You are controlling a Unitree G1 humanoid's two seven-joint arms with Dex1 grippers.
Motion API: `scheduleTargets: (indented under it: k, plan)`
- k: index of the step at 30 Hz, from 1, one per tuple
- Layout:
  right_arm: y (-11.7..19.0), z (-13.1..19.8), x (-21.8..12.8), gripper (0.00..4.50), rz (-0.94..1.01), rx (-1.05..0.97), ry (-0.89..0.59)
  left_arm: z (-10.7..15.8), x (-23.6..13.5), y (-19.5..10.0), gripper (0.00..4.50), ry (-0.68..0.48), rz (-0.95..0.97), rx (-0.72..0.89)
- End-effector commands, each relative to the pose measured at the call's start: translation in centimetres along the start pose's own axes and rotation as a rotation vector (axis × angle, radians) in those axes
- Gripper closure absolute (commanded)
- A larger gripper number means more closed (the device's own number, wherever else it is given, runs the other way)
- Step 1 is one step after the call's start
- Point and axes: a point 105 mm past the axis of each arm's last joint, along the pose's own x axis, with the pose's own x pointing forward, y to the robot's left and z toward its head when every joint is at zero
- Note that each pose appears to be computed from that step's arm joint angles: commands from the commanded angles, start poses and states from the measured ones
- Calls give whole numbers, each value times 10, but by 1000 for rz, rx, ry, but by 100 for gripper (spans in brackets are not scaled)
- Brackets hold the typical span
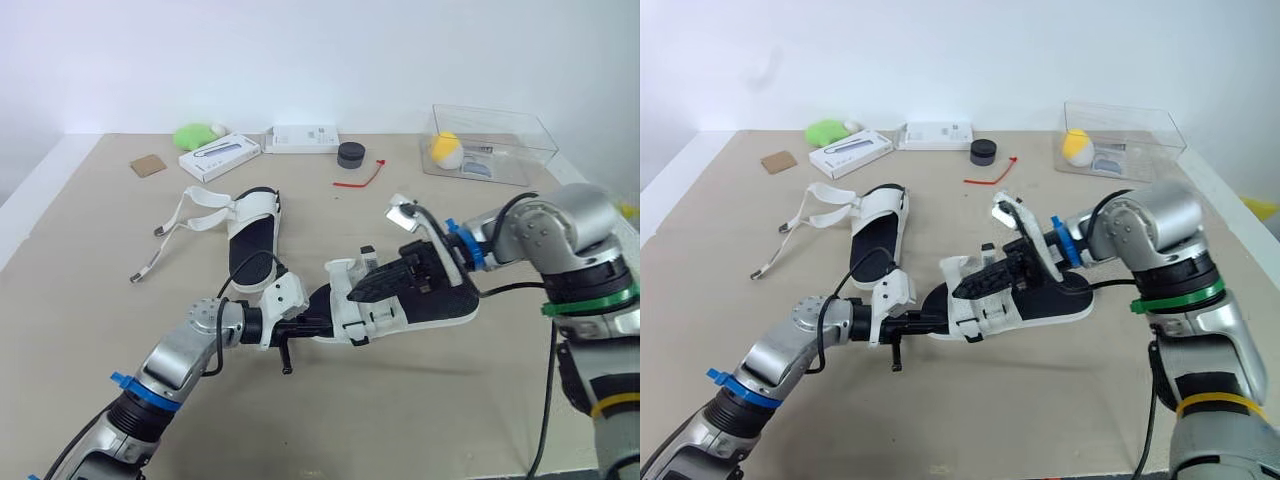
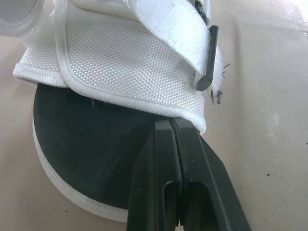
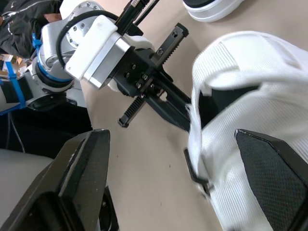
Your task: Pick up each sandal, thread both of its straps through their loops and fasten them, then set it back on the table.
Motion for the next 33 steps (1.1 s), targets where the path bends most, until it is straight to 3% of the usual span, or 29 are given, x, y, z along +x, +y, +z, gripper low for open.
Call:
scheduleTargets:
  k: [1, 7, 9, 18, 24, 27, 29, 33]
  plan:
    - [-3, 2, 4, 82, -35, -12, -5, -19, 5, -7, 450, 61, -29, -51]
    - [-15, 7, 10, 374, -82, 6, -27, -20, 3, -8, 450, 62, -20, -56]
    - [-15, 6, 9, 446, -87, 4, -14, -21, 3, -8, 450, 63, -18, -58]
    - [-4, -30, 13, 446, -53, -34, 137, -21, 3, -7, 450, 62, -11, -60]
    - [-7, -2, 9, 446, -78, -79, -2, -21, 3, -7, 450, 61, -12, -58]
    - [-10, 4, 8, 355, -96, -87, -28, -21, 3, -7, 450, 60, -13, -56]
    - [-10, 6, 7, 264, -96, -88, -43, -20, 3, -7, 450, 59, -13, -56]
    - [-13, 2, 9, 264, -125, -109, -27, -20, 3, -6, 450, 60, -11, -55]
